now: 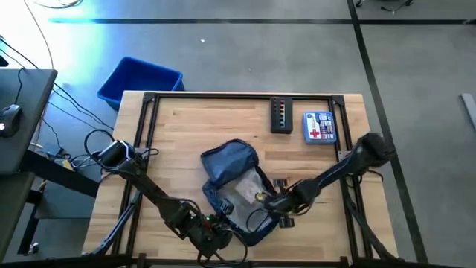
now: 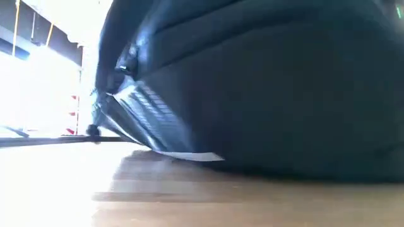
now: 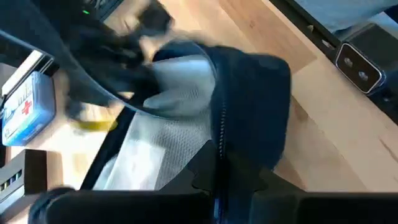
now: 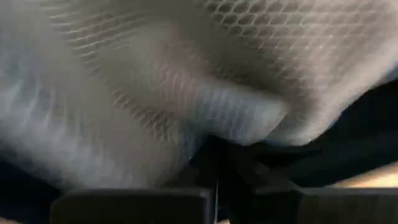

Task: Unpack backpack
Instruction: Put the white zip bag into the backpack, then put the black pill organizer into the backpack

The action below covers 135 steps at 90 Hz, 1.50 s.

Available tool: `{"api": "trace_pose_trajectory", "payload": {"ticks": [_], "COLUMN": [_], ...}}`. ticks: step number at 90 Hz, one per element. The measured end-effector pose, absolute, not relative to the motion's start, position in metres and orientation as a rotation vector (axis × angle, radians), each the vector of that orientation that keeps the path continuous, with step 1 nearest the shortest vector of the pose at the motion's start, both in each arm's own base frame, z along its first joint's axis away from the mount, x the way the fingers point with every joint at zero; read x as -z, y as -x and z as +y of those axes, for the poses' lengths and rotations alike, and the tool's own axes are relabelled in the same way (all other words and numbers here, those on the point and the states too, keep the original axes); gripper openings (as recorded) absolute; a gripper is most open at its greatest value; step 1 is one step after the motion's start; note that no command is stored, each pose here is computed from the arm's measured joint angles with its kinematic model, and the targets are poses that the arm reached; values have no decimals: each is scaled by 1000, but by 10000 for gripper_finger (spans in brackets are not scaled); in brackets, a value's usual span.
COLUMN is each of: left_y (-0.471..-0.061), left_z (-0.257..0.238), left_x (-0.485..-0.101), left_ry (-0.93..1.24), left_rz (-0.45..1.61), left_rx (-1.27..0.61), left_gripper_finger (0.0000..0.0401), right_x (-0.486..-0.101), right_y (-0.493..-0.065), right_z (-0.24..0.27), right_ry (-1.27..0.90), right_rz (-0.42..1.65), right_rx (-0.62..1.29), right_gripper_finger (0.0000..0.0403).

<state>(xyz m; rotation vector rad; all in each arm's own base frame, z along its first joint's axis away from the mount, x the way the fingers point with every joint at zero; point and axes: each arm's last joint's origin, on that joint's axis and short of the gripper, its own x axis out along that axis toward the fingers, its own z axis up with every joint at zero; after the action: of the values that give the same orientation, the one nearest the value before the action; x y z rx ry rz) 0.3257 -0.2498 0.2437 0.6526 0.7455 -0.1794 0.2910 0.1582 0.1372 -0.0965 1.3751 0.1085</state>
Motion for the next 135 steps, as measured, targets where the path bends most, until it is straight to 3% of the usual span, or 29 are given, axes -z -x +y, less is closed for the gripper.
{"api": "trace_pose_trajectory", "payload": {"ticks": [17,40,61,80,94,106,116,129,135], "left_y": [-321,-323,-335,-359,-364,-354,-341,-341,-352], "left_z": [-249,-250,-252,-252,-243,-239,-230,-178,-142], "left_x": [-241,-240,-241,-225,-243,-281,-292,-292,-285], "left_ry": [-635,-525,-293,-105,35,-1,-150,-358,-363], "left_rz": [784,784,722,714,704,622,663,754,841], "left_rx": [145,112,96,209,191,194,175,-207,-297], "left_gripper_finger": [0,0,23,112,156,161,154,140,130], "right_x": [-129,-213,-259,-250,-234,-232,-234,-240,-243], "right_y": [-289,-276,-252,-243,-248,-255,-258,-256,-253], "right_z": [167,168,155,121,83,50,25,-14,-36], "right_ry": [150,179,112,101,96,91,88,71,48], "right_rz": [1383,1067,915,999,1081,1122,1135,1151,1164], "right_rx": [-124,-59,41,272,435,502,548,618,642], "right_gripper_finger": [0,0,12,93,179,244,270,275,275]}}
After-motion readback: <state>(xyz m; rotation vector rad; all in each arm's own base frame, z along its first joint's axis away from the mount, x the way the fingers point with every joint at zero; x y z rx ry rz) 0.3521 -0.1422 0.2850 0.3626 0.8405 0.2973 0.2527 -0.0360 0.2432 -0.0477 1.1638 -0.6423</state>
